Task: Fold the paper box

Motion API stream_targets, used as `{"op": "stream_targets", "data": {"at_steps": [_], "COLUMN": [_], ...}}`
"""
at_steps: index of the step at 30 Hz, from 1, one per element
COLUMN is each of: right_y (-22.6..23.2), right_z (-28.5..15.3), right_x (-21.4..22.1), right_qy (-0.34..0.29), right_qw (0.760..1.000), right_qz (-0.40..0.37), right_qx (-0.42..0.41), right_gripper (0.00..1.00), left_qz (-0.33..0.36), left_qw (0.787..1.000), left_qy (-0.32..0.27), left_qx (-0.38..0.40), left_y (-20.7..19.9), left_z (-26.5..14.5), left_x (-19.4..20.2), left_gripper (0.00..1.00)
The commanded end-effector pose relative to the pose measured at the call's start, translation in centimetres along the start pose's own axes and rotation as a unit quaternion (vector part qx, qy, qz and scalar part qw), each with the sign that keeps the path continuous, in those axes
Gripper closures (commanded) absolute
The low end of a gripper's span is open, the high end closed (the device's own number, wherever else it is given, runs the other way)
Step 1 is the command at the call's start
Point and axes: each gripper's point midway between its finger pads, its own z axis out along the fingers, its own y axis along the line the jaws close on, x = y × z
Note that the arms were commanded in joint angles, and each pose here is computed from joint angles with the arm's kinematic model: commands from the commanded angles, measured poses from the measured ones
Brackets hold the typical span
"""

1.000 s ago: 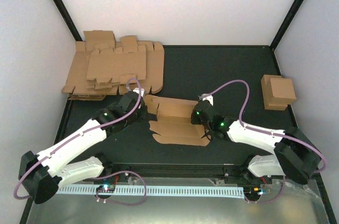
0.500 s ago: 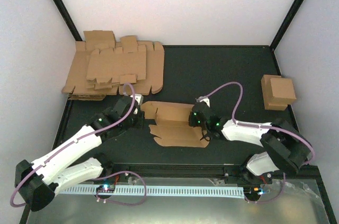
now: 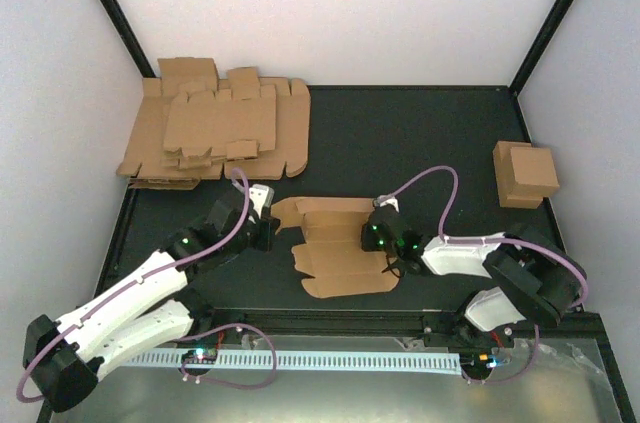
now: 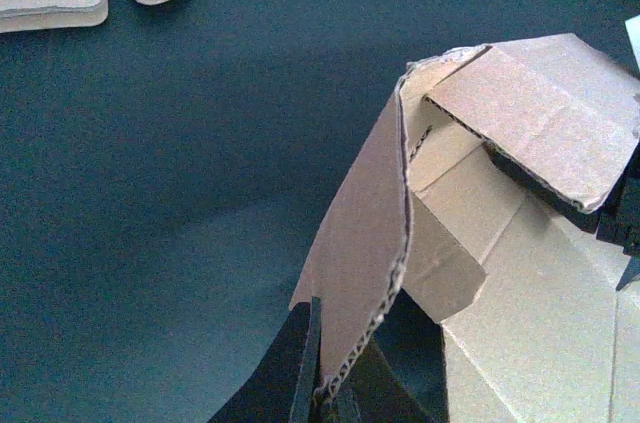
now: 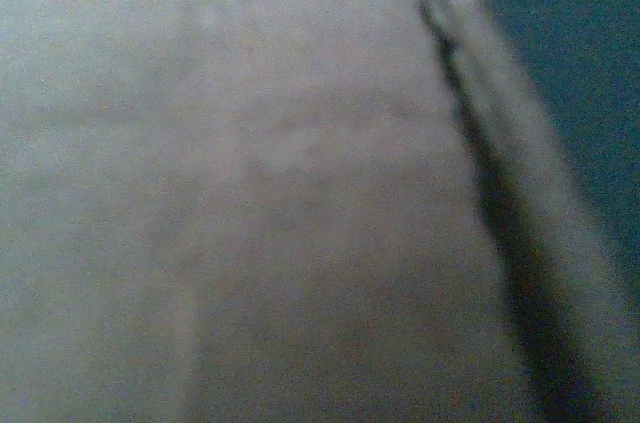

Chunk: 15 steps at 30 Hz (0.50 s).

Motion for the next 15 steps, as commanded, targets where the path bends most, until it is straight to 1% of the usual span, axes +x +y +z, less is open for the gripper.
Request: {"op": "stream_targets", "data": {"at_steps": [1, 3, 4, 6, 9, 11, 12, 13, 15], "right_y": [1.2, 1.1, 1.1, 0.9, 0.9, 1.4, 1.5, 1.5, 1.3], "right_z": [-0.2, -0.2, -0.3, -0.5, -1.2, -1.9, -2.3, -2.6, -3.0], "right_x": [-0.2, -0.1, -0.1, -0.1, -0.5, -0.9, -1.1, -1.2, -1.6], "right_qy": [-0.018, -0.020, -0.021, -0.027, -0.047, -0.063, -0.071, -0.077, -0.086], "right_qw": [0.999, 0.999, 0.999, 0.999, 0.997, 0.995, 0.993, 0.993, 0.992], "right_qz": [-0.001, 0.001, 0.001, 0.003, 0.004, -0.001, 0.000, 0.001, 0.003], "right_qx": [-0.043, -0.045, -0.046, -0.046, -0.057, -0.082, -0.089, -0.093, -0.094], "right_gripper": [0.81, 0.80, 0.78, 0.71, 0.64, 0.54, 0.47, 0.38, 0.28], "left_qz": [0.006, 0.005, 0.006, 0.005, 0.005, 0.007, 0.008, 0.010, 0.010], "left_qw": [0.998, 0.998, 0.998, 0.999, 0.999, 0.999, 0.999, 0.999, 1.000], "left_qy": [-0.031, -0.027, -0.027, -0.027, -0.029, -0.028, -0.027, -0.026, -0.022], "left_qx": [0.049, 0.050, 0.049, 0.045, 0.039, 0.034, 0.030, 0.026, 0.016], "left_y": [-2.0, -2.0, -2.0, -1.8, -1.6, -1.4, -1.3, -1.1, -0.8], "left_z": [-0.3, -0.2, -0.3, -0.3, -0.4, -0.4, -0.3, -0.2, -0.1], "left_x": [-1.7, -1.5, -1.5, -1.4, -1.5, -1.5, -1.4, -1.4, -1.4], "left_gripper": [0.98, 0.99, 0.98, 0.98, 0.99, 0.98, 0.98, 0.98, 0.99]}}
